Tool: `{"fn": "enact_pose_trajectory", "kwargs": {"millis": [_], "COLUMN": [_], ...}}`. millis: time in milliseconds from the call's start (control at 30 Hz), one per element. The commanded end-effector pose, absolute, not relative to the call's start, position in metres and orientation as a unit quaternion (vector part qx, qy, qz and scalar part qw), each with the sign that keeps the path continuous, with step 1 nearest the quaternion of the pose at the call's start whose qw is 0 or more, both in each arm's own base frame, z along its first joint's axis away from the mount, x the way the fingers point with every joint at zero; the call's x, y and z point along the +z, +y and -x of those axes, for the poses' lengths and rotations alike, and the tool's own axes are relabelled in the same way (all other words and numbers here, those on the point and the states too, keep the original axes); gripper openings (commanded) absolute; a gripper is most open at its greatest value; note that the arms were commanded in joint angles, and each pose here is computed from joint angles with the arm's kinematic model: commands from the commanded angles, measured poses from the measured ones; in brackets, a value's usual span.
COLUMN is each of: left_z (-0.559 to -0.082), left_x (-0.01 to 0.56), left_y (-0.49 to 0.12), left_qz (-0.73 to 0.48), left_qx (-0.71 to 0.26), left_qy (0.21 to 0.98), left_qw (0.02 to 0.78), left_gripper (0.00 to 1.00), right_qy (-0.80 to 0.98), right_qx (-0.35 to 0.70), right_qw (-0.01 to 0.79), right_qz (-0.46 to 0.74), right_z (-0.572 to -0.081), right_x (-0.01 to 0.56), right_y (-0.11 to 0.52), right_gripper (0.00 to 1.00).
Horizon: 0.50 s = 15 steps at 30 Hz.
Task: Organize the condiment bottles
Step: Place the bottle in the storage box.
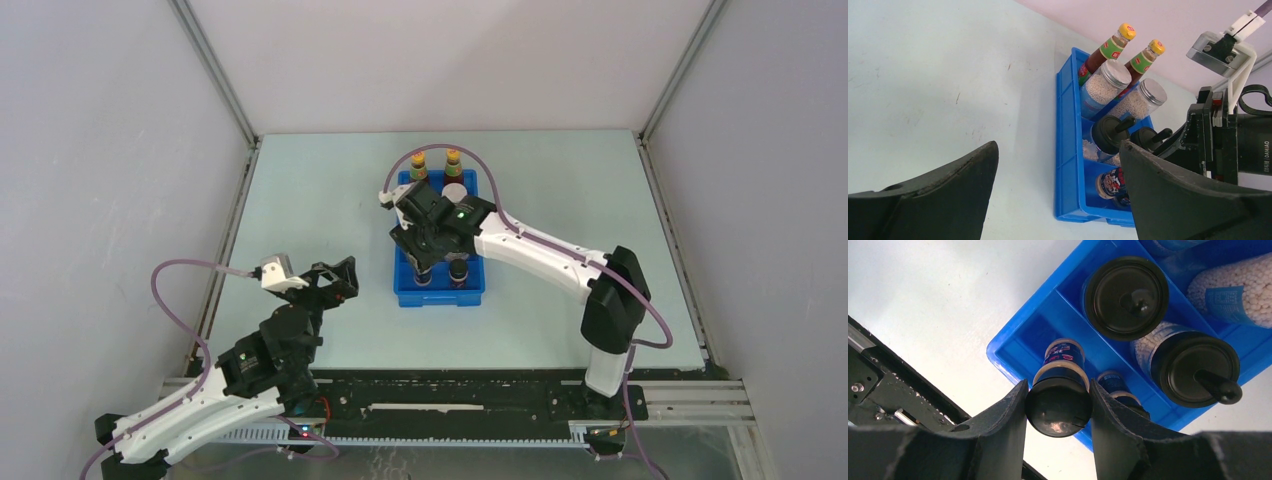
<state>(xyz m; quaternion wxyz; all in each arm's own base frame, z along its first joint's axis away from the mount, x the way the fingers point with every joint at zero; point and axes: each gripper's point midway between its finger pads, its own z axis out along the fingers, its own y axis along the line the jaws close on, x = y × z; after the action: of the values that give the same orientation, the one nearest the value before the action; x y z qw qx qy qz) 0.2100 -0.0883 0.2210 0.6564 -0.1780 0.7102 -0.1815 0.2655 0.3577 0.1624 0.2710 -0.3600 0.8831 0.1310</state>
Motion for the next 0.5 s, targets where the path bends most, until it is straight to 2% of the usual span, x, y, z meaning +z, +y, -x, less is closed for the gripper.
{"fn": "enact_pose_trajectory", "kwargs": {"millis": [0,467], "left_z": [-0.212,-0.212], "left_x": [0.214,0.213], "left_y": [-0.086,-0.085], "left_qz": [0.187,0.188], "left_qx": [-0.169,-0.169], "left_qy": [0.709,0.708], "left_qw": [0.659,0.659], "left_gripper": [0.95,0.95], "right_qy": [0.871,0.875], "right_qx": [0.154,0.154], "right_qw": [0.292,0.273], "right_qz": [0.364,0.368], "right_z": [-0.274,-0.271], "right_x": [0.175,0.155], "right_y": [0.371,0.374], "right_gripper": [0.0,0.0]}}
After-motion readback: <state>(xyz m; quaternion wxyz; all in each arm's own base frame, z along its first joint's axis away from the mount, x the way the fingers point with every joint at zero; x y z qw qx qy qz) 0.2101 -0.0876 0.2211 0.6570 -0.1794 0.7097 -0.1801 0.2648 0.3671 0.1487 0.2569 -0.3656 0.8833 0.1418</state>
